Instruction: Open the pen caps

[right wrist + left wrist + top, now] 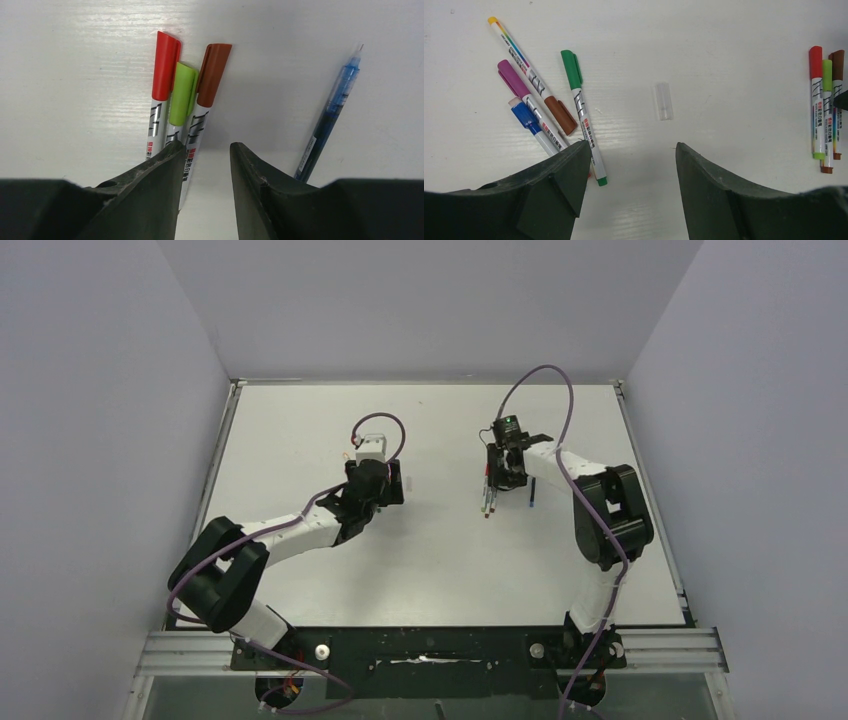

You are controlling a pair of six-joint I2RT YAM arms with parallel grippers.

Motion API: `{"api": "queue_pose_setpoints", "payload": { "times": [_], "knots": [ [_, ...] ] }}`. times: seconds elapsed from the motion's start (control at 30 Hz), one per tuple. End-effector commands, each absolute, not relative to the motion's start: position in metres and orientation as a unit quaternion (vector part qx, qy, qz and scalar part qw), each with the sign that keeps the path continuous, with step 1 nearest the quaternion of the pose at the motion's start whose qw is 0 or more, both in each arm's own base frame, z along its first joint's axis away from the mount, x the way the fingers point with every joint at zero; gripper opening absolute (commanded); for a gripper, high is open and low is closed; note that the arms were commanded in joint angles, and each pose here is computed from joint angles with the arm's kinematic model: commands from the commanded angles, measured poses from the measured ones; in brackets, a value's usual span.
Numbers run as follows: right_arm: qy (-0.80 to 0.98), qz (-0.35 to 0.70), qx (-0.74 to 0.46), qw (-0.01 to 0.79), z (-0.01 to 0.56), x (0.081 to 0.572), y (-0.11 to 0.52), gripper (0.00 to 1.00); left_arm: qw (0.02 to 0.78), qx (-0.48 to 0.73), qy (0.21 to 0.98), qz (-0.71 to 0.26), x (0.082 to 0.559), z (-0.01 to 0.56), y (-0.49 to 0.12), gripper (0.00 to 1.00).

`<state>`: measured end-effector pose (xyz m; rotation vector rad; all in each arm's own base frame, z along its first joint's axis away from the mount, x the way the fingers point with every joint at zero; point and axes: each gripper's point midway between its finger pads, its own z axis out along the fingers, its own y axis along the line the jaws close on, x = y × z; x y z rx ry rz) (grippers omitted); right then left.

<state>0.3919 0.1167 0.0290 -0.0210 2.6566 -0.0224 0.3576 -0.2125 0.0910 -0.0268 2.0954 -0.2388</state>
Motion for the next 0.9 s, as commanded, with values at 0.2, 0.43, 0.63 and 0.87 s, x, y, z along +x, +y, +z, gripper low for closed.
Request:
{"api": "queue_pose_setpoints", "payload": {
  "times": [0.2, 0.43, 0.63, 0.87],
  "knots": [
    [0.967, -0.024, 0.002, 0.254, 0.036, 0.395, 0.116, 0.39, 0.534, -0.025, 0.835, -0.131, 0.366, 0.125, -0.218, 0.62],
    [0.968, -0.028, 0.005, 0.249, 0.031, 0.39, 0.11, 0.35, 0.534, -0.025, 0.835, -0.131, 0.366, 0.125, -0.218, 0.62],
    [0.969, -0.031, 0.007, 0.246, 0.028, 0.389, 0.105, 0.32, 0.533, -0.024, 0.835, -0.132, 0.366, 0.124, -0.218, 0.62],
    [0.97, -0.036, 0.011, 0.242, 0.025, 0.386, 0.1, 0.32, 0.534, -0.024, 0.835, -0.132, 0.366, 0.124, -0.218, 0.63]
  ]
}}
